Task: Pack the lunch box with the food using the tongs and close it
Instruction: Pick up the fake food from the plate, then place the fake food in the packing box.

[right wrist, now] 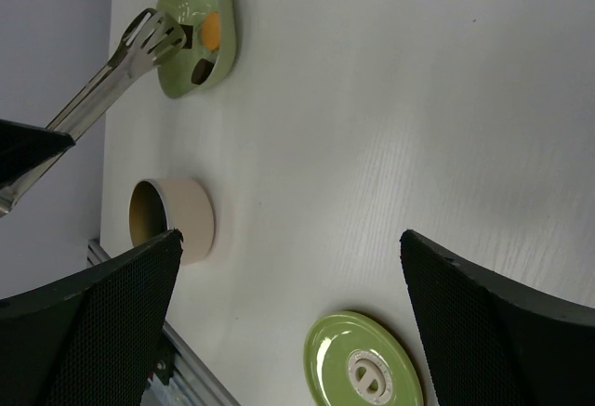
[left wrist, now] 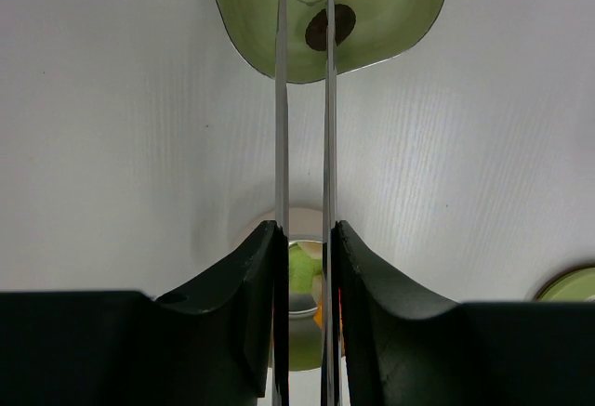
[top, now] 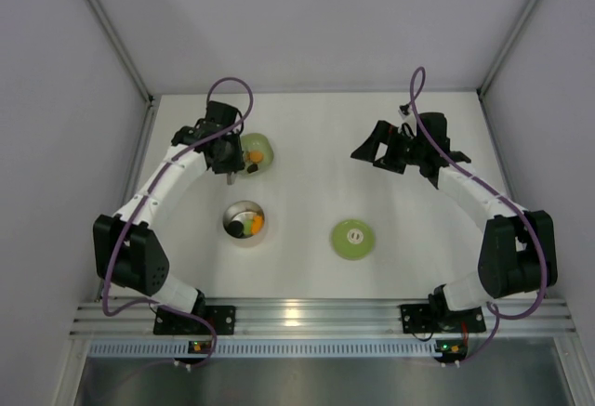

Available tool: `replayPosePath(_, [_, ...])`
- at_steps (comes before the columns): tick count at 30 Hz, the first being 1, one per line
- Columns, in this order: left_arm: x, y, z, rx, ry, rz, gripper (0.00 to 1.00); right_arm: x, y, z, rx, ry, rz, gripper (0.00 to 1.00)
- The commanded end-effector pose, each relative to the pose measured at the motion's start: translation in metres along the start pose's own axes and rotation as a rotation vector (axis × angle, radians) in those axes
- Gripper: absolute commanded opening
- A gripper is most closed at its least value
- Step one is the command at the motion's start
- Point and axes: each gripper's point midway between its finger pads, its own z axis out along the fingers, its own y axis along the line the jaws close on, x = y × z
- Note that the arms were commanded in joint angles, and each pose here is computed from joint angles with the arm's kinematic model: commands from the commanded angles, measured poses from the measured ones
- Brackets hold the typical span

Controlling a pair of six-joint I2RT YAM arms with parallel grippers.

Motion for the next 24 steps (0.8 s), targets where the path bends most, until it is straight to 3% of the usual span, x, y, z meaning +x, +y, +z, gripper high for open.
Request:
replayPosePath(1, [-0.03, -0.005, -0.025, 0.031, -0.116, -0.011, 0.26, -0.02, 0.014, -0.003, -0.046, -0.057, -0.055, 0.99])
replayPosePath(14, [-0.011, 0.003, -0.081, 0.093, -0.137, -0.019, 0.26, -0.025, 0.018, -0.004, -0.048, -0.068, -0.047, 1.0])
replayPosePath(24, [0.059, 0.027, -0.134, 0.164, -0.11, -0.036, 0.27, -0.022, 0.02, -0.017, -0.014, -0.087, -0.048, 0.99])
